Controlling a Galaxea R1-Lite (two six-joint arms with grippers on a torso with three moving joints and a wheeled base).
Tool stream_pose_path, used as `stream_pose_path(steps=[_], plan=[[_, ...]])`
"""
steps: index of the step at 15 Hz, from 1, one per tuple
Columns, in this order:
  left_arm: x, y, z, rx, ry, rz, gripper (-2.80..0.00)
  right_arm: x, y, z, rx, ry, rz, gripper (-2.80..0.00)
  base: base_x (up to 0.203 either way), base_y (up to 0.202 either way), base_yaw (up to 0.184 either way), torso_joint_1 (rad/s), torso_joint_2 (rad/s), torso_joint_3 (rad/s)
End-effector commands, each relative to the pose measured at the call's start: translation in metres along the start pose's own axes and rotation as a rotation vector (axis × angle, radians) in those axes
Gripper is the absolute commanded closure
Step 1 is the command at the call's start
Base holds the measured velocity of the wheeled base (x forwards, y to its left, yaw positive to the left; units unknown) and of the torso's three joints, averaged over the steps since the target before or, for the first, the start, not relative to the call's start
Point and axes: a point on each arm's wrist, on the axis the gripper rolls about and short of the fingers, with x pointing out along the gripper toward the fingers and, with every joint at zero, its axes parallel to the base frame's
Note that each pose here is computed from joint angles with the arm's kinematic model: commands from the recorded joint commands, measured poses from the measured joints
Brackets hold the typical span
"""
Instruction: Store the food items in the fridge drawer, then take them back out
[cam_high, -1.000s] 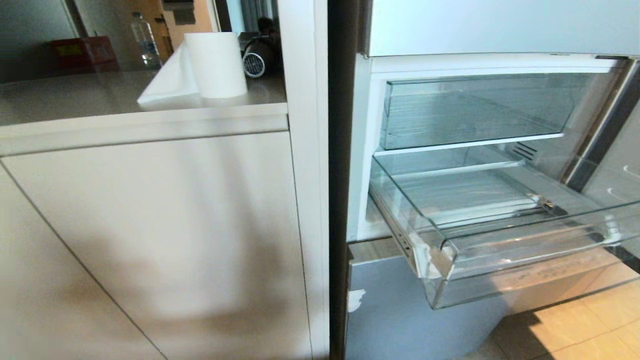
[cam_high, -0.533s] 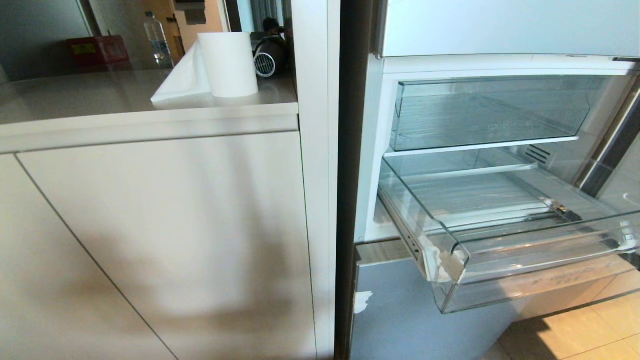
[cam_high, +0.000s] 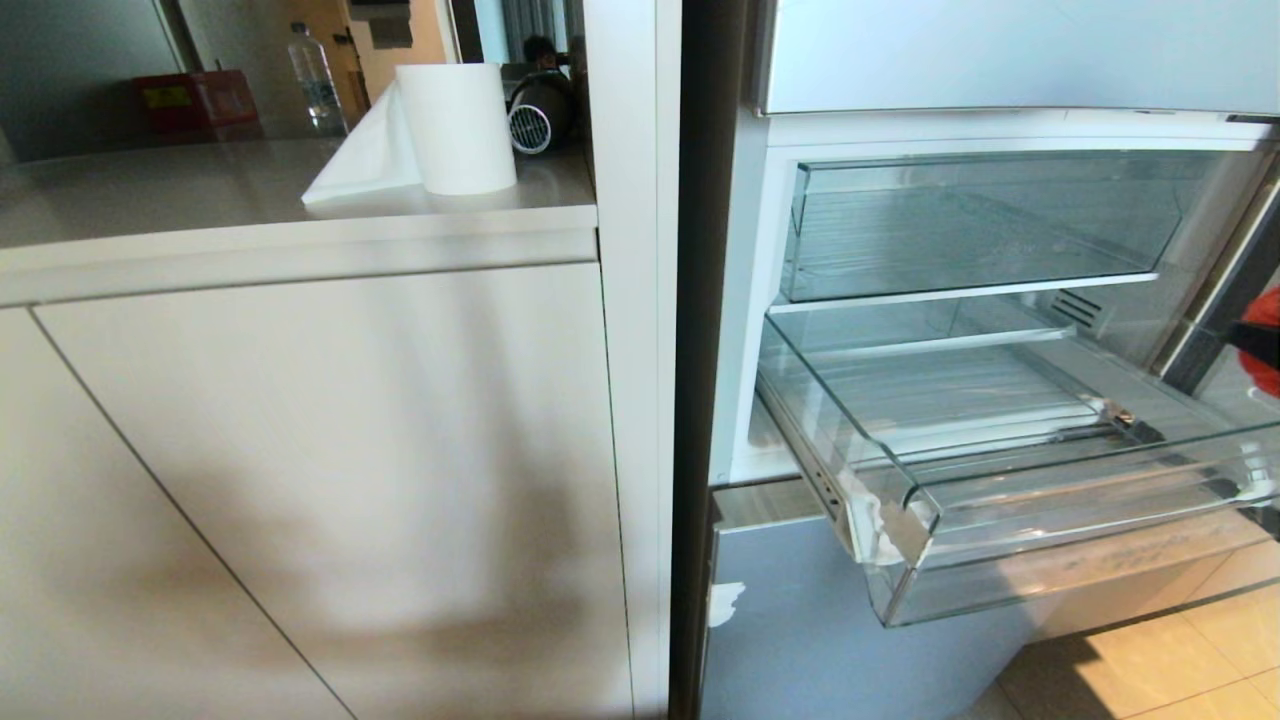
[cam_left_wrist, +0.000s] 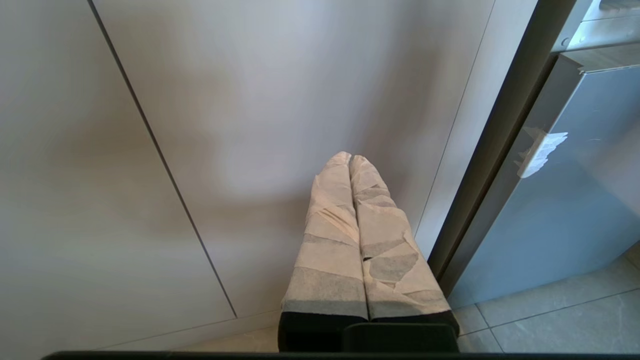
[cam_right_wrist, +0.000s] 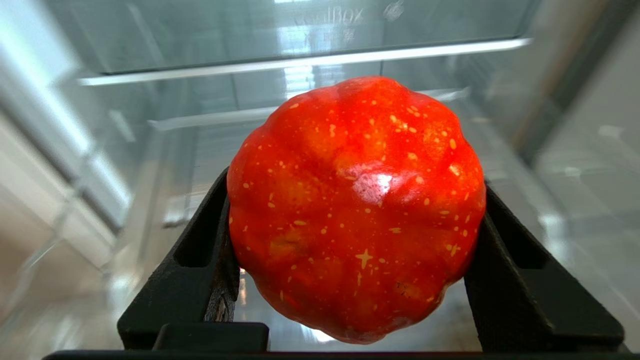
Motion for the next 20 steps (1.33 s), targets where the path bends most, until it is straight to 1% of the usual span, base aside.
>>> stream_pose_path(steps=[1, 3, 4, 6, 7, 8, 10, 13, 14, 15, 20], plan=[[0.0, 0.0, 0.0, 0.0, 0.0, 0.0, 0.0, 0.095, -0.001, -0.013, 0.006, 0.185, -0.001, 0.0, 0.0, 0.0, 0.0, 0.0, 0.0, 0.0], [0.0, 0.0, 0.0, 0.0, 0.0, 0.0, 0.0, 0.139, 0.0, -0.003, 0.014, 0.207, 0.003, 0.0, 0.0, 0.0, 0.0, 0.0, 0.0, 0.0], [0.0, 0.0, 0.0, 0.0, 0.0, 0.0, 0.0, 0.158, 0.002, -0.002, 0.017, 0.243, 0.009, 0.0, 0.0, 0.0, 0.0, 0.0, 0.0, 0.0], [0.0, 0.0, 0.0, 0.0, 0.0, 0.0, 0.0, 0.187, 0.005, -0.011, 0.018, 0.353, 0.018, 0.0, 0.0, 0.0, 0.0, 0.0, 0.0, 0.0], [0.0, 0.0, 0.0, 0.0, 0.0, 0.0, 0.0, 0.195, 0.009, -0.02, 0.017, 0.408, 0.029, 0.0, 0.0, 0.0, 0.0, 0.0, 0.0, 0.0], [0.0, 0.0, 0.0, 0.0, 0.0, 0.0, 0.0, 0.199, 0.012, -0.026, 0.017, 0.444, 0.048, 0.0, 0.0, 0.0, 0.0, 0.0, 0.0, 0.0], [0.0, 0.0, 0.0, 0.0, 0.001, 0.0, 0.0, 0.202, 0.014, -0.034, 0.023, 0.476, 0.077, 0.0, 0.0, 0.0, 0.0, 0.0, 0.0, 0.0], [0.0, 0.0, 0.0, 0.0, 0.0, 0.0, 0.0, 0.207, 0.014, -0.048, 0.037, 0.522, 0.097, 0.0, 0.0, 0.0, 0.0, 0.0, 0.0, 0.0], [0.0, 0.0, 0.0, 0.0, 0.0, 0.0, 0.0, 0.209, 0.014, -0.052, 0.046, 0.535, 0.119, 0.0, 0.0, 0.0, 0.0, 0.0, 0.0, 0.0], [0.0, 0.0, 0.0, 0.0, 0.0, 0.0, 0.0, 0.211, 0.015, -0.056, 0.055, 0.549, 0.127, -2.8, 0.0, 0.0, 0.0, 0.0, 0.0, 0.0], [0.0, 0.0, 0.0, 0.0, 0.0, 0.0, 0.0, 0.208, 0.015, -0.053, 0.062, 0.538, 0.127, -2.8, 0.0, 0.0, 0.0, 0.0, 0.0, 0.0]])
